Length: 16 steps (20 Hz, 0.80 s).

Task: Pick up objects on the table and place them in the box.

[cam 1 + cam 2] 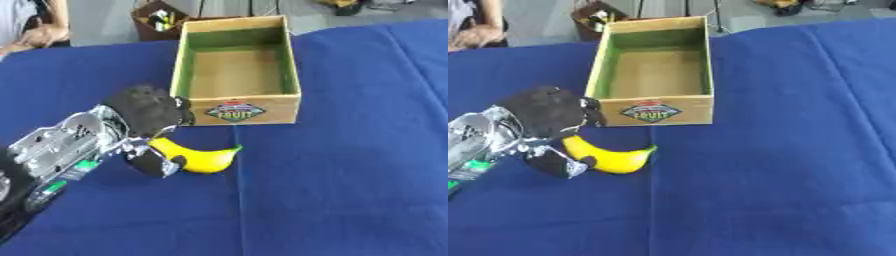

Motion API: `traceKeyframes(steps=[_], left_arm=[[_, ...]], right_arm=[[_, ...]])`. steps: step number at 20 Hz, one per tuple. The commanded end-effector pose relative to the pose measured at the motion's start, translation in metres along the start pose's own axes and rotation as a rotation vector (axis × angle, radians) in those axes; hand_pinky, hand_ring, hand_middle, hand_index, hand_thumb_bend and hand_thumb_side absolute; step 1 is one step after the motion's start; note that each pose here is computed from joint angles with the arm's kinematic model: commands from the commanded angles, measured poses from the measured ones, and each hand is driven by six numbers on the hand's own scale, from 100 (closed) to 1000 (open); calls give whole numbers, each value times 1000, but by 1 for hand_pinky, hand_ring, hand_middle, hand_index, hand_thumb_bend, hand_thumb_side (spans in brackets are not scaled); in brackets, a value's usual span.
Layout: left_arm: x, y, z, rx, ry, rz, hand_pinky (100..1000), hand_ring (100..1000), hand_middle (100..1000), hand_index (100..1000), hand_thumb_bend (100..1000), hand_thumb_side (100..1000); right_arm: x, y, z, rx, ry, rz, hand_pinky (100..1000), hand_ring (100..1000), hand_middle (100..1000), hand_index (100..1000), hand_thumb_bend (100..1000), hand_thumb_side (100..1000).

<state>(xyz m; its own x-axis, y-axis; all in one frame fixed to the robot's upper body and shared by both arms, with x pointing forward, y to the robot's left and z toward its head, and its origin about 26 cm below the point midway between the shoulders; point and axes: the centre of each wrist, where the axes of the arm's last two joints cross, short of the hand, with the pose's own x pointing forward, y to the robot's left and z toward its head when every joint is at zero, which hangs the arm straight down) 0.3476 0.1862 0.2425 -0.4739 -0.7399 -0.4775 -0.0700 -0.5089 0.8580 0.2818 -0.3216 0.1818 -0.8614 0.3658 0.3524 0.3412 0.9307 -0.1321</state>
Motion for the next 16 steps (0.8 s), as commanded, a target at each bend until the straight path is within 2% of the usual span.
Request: traceKeyframes(steps=[1, 8, 16], left_arm=[[-5, 1, -2, 3, -1, 7, 461, 575, 775, 841, 336, 513], [-5, -1, -6, -31, -25, 44, 464, 580, 780, 853, 364, 516], [-5, -11, -17, -41, -21, 62, 441, 563, 735, 813, 366, 510]], right_arm=[[4, -1, -7, 4, -24, -1, 768, 716, 623, 788, 100, 890], [4, 0, -6, 2, -19, -4, 769, 717, 622, 788, 100, 886], [4, 0, -6, 1, -20, -7, 769, 717, 622, 789, 100, 888]])
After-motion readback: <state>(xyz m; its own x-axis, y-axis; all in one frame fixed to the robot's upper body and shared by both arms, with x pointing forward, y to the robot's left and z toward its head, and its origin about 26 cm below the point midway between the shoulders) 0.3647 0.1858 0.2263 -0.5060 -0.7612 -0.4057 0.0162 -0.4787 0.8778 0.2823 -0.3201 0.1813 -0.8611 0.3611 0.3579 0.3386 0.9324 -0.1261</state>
